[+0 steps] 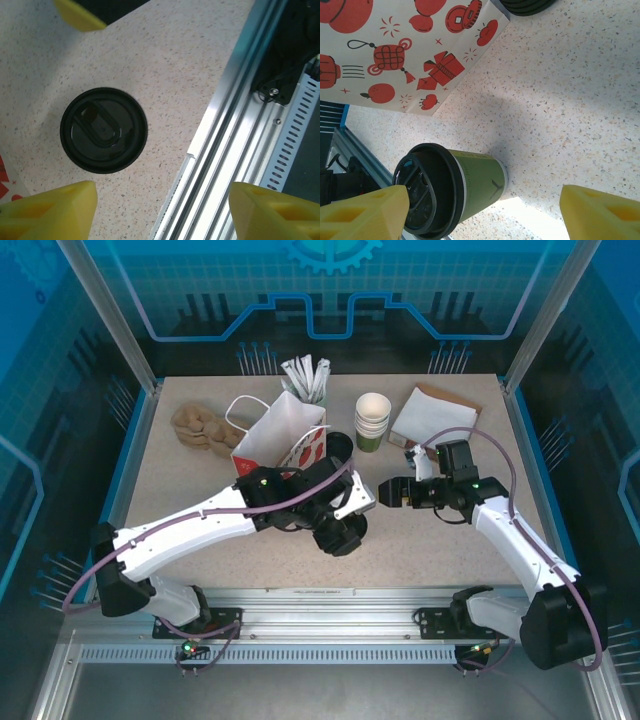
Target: Pack the takeout coffee
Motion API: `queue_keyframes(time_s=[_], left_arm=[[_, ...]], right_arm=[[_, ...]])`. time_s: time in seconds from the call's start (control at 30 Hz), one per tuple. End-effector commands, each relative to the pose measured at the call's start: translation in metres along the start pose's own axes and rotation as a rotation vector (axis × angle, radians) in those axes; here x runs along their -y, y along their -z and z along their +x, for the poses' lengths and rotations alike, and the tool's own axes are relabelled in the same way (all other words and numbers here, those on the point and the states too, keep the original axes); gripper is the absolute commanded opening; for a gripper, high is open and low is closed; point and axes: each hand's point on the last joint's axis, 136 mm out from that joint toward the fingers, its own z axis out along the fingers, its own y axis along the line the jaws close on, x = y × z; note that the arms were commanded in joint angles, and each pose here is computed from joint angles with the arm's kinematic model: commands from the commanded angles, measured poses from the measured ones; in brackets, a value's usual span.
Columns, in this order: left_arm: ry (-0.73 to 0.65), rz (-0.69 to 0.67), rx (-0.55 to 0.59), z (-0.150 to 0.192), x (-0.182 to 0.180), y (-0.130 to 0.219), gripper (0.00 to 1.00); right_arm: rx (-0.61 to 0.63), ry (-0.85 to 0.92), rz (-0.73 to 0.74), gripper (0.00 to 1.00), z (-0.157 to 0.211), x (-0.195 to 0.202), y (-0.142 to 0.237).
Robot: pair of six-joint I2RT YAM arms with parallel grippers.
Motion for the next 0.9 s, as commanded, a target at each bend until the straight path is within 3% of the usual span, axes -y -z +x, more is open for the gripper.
queue_keyframes(time_s=[0.0, 0.23, 0.5, 0.87], left_arm=[[-0.084, 0.01, 0.003, -0.005, 0.008, 0.009, 0.72], [-0.053, -0.072, -0.123, 0.003, -0.022, -0.013, 0.75], [-0.04, -0.092, -0.264, 0.007, -0.041, -0.054, 0.79], [-0.03, -0.092, -0.399, 0.018, -0.057, -0.076, 0.81]], right_arm=[[-0.006, -0.004, 0.03, 0.81, 0.002, 0.008, 0.003], [0.052, -0.029, 0.121, 0.83, -0.011, 0.025, 0.017], [0.129, -0.061, 0.314, 0.9, 0.003, 0.057, 0.036], [0.145, -0.078, 0.353, 0.97, 0.015, 0.069, 0.037]])
